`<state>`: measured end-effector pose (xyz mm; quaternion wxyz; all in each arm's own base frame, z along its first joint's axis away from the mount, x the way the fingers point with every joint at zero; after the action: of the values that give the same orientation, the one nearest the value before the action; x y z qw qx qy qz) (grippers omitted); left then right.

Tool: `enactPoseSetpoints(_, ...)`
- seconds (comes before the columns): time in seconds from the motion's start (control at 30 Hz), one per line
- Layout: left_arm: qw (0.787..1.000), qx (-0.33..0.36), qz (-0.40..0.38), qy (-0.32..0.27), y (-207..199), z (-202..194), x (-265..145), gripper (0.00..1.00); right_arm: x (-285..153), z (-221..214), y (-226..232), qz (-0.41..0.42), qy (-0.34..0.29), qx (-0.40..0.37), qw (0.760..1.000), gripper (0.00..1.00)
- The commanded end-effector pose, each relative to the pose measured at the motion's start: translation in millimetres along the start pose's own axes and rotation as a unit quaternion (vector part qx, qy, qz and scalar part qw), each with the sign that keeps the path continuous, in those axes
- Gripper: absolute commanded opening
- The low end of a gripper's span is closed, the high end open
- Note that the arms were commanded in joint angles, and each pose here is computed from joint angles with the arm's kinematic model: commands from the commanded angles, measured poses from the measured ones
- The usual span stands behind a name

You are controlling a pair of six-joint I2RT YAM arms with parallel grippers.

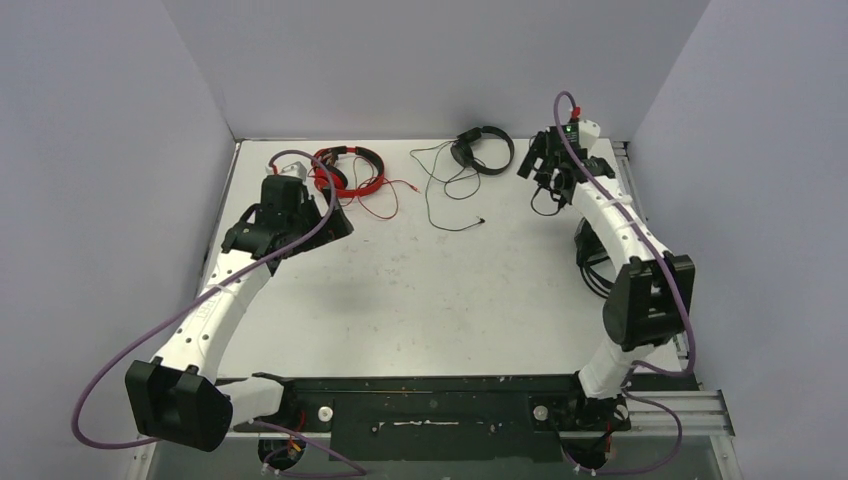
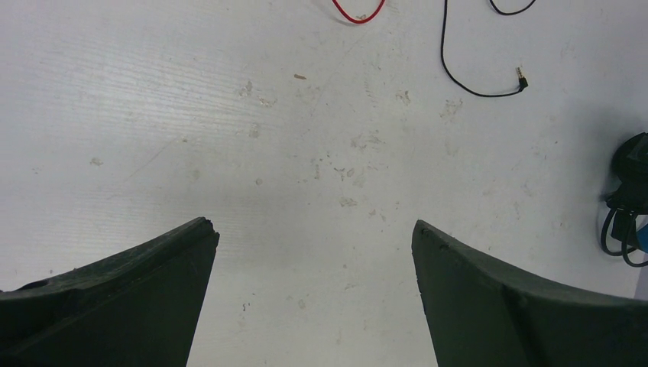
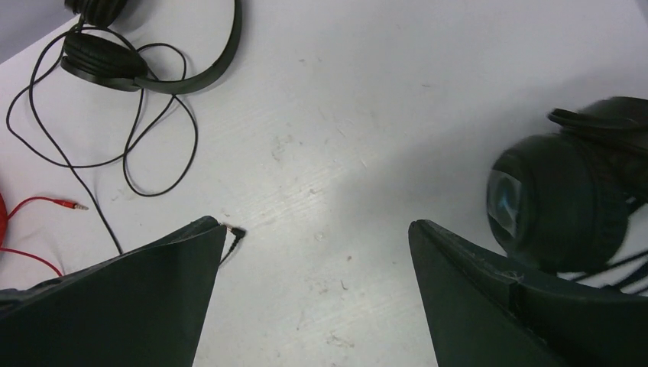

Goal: Wrap the headphones
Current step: Pick up the headphones from the corner of the board.

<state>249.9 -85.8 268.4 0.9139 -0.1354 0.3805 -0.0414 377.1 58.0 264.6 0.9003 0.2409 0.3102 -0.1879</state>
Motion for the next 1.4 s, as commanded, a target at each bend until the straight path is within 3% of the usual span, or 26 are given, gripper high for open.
enactPoseSetpoints(0.0, 0.999, 0.003, 0.003, -0.033, 1, 11, -11, 0.97, 28, 10, 30, 0.033, -0.006, -0.014, 0.999, 0.93)
enactPoseSetpoints(0.3, 1.000, 0.001, -0.007, -0.030, 0, 9, -3, 0.97, 108, 6, 68, 0.045, 0.017, -0.009, 0.999, 0.88)
enactPoseSetpoints(0.5, 0.999, -0.007, -0.020, -0.034, -2, 10, 1, 0.97, 150, 8, 84, 0.042, 0.022, 0.012, 0.999, 0.74)
enactPoseSetpoints(0.73, 0.999, -0.008, -0.021, -0.022, -4, 13, 10, 0.97, 164, 13, 94, 0.035, 0.015, 0.058, 0.998, 0.66)
enactPoseSetpoints(1.03, 1.000, -0.001, -0.021, -0.017, -4, 15, 15, 0.97, 160, -15, 132, 0.046, 0.007, 0.150, 0.988, 0.67)
enactPoseSetpoints(1.1, 1.000, -0.002, -0.025, -0.015, -4, 14, 15, 0.97, 165, -21, 138, 0.039, -0.004, 0.176, 0.984, 0.58)
enactPoseSetpoints(1.37, 0.999, -0.001, -0.033, -0.013, -4, 9, 14, 0.97, 162, -37, 167, 0.065, -0.002, 0.240, 0.969, 0.71)
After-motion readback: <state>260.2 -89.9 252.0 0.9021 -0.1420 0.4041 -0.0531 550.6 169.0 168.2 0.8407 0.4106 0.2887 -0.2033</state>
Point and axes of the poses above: each gripper's point midway between its finger pads, its own x axis out along the fingers, its own y axis along the line the jaws close on, z = x × y, the point moved 10 cm from there along -x, back along the fingers, and after that the axes turned 10 degrees about x, right-handed, at the moved point
